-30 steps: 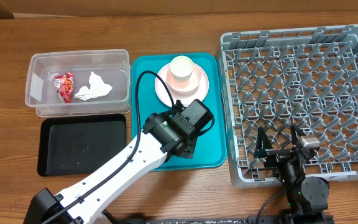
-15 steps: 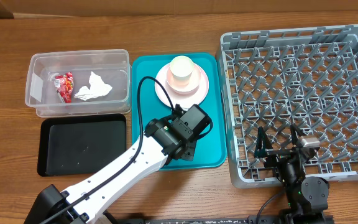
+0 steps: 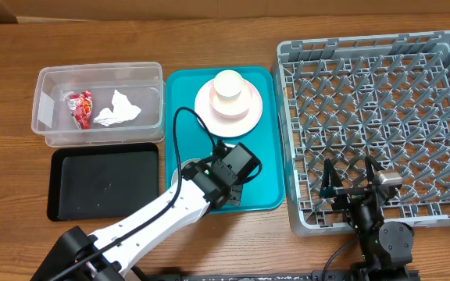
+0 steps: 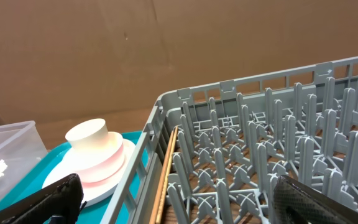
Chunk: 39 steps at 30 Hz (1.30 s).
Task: Sort waste into correct bins and load items into the dishwasher
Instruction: 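Lower the left gripper and grasp the rim of the white rice bowl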
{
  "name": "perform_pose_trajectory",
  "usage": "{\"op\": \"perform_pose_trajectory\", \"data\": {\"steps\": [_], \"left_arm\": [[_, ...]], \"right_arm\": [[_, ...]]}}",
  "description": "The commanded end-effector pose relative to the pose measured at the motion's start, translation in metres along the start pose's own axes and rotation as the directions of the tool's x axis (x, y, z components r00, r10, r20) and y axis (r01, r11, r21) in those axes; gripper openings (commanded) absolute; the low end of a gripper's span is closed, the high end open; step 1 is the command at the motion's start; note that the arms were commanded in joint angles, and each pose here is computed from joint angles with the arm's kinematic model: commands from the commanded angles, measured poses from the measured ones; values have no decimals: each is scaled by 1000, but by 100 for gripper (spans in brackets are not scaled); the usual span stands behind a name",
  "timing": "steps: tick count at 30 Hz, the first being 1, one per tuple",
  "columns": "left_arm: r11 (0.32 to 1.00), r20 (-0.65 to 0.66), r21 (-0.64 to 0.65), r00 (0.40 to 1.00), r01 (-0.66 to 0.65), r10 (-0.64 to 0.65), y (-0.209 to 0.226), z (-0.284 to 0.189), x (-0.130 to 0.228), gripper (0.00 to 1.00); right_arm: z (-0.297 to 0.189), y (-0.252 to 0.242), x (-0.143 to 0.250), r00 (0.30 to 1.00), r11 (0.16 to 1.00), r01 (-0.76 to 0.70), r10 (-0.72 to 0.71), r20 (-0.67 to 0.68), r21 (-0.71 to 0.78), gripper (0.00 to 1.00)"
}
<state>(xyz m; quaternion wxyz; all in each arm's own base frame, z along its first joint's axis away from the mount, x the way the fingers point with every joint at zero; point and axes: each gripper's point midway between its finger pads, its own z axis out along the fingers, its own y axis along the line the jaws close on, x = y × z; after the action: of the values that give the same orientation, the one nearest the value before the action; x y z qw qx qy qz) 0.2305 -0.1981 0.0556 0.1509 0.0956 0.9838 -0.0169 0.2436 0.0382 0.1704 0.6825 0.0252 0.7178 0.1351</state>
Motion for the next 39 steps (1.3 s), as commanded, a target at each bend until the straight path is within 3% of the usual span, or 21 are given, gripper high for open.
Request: {"op": "perform_pose_trajectory", "data": {"steps": [1,6,18,31,39], "left_arm": [[999,1,-27,1000,21,-21,6,6,3,38],[999,11,-27,1000,23,-23,5,6,1,33],[998,-45,-48,998,32,-35,10,24,8,33],[996,-71,-27,993,90,-92,18,26,4,5],[996,-74,-27,993,90,-92,18,26,5,4]], "right_arm": [[0,0,1,1000,1000,-1,1,8,0,100],[0,0,1,1000,1000,-1,1,8,0,100],[0,0,1,1000,1000,-1,1,8,0,100],[0,0,1,1000,1000,-1,1,8,0,100],[0,0,1,1000,1000,-1,1,8,-1,100]]}}
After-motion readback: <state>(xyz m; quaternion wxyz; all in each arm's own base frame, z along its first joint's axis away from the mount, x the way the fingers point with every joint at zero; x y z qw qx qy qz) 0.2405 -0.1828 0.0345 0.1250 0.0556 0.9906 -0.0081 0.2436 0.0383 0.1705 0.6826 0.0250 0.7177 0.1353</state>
